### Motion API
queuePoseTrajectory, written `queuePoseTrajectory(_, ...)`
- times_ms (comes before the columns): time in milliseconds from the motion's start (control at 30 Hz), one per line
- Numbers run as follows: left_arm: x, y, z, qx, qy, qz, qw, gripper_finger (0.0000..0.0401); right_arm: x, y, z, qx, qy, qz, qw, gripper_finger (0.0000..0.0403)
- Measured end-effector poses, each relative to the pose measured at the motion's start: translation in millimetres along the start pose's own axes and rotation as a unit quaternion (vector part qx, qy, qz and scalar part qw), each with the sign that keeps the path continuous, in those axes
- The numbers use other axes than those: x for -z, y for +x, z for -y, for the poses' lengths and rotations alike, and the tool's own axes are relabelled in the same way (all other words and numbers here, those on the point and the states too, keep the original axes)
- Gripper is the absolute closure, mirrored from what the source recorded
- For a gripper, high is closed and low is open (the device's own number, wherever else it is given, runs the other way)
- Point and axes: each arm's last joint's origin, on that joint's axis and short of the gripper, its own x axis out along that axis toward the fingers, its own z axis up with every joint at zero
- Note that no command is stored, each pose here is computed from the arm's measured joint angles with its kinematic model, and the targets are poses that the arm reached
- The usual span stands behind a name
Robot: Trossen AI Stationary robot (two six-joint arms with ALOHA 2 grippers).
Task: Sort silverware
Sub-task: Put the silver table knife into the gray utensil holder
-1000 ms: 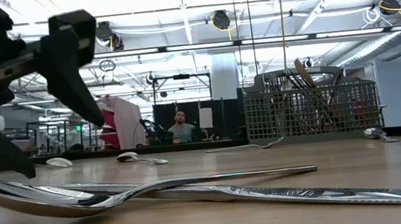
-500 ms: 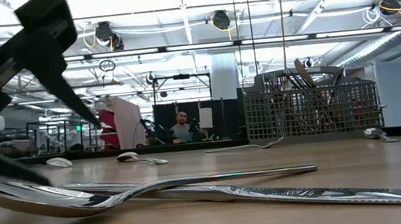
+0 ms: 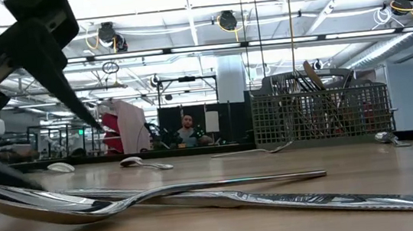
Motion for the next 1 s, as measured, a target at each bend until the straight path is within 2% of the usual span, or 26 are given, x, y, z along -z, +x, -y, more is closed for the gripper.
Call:
queuePoseTrajectory(167,-2,0,0,0.014,0.010,0.021,1.000,0.0141,0,0,0,0.000,0.000,0.000,1.000,0.0403)
queuePoseTrajectory(533,-17,12,0,-0.010,-0.012,0.046,0.999,0.0141,0,0,0,-0.002,0.001,0.000,1.000,0.0403)
queuePoseTrajectory(1000,-15,16,7,0.005,-0.012,0.042,0.999,0.0141,-1,0,-2,-0.010,0.007,0.000,1.000,0.0403)
